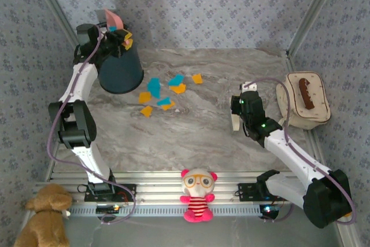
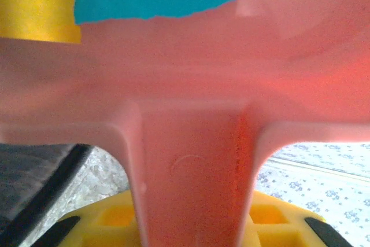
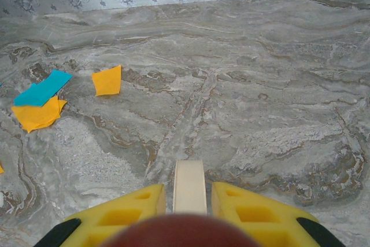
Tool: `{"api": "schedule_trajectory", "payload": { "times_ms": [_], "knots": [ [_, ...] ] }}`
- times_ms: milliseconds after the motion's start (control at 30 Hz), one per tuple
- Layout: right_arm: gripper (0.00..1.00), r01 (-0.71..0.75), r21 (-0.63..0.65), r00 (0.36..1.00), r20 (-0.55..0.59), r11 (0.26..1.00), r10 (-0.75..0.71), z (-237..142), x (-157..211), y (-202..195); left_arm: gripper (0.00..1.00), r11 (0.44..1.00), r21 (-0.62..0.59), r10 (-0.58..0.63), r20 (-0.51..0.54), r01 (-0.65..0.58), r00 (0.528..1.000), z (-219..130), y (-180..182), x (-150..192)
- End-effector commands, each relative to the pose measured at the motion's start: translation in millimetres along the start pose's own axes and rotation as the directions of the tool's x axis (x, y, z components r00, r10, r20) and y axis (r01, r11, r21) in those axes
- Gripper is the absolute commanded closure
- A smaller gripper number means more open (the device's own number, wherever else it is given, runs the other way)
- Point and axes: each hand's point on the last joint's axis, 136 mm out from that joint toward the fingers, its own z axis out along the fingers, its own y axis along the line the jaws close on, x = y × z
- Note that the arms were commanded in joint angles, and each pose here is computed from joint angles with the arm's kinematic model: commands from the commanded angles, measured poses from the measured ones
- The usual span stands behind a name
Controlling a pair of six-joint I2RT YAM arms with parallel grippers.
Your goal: Sweep away the paper scraps from the table
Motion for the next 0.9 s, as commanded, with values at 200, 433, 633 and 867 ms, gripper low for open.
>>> {"api": "schedule_trajectory", "payload": {
  "times_ms": [200,433,633,867],
  "knots": [
    [1.00,-0.023,-0.007,1.000,0.003,1.000,0.023,0.6,-1.0,2.1,1.00,0.985,0.172,0.005,0.024,-0.009,1.000,-24.1,-56.7,12.6],
    [1.00,-0.023,-0.007,1.000,-0.003,1.000,0.023,1.6,1.7,2.3,1.00,0.970,0.237,-0.058,0.040,0.047,0.997,-33.6,-70.0,15.5],
    [1.00,-0.023,-0.010,1.000,-0.005,1.000,0.023,1.8,3.1,2.8,1.00,0.947,0.303,-0.130,0.057,0.107,0.990,-39.6,-75.6,14.5],
    [1.00,-0.024,-0.014,1.000,-0.006,1.000,0.024,1.6,4.3,3.9,1.00,0.906,0.377,-0.208,0.005,0.190,0.978,-34.8,-82.3,21.6]
  ]
}}
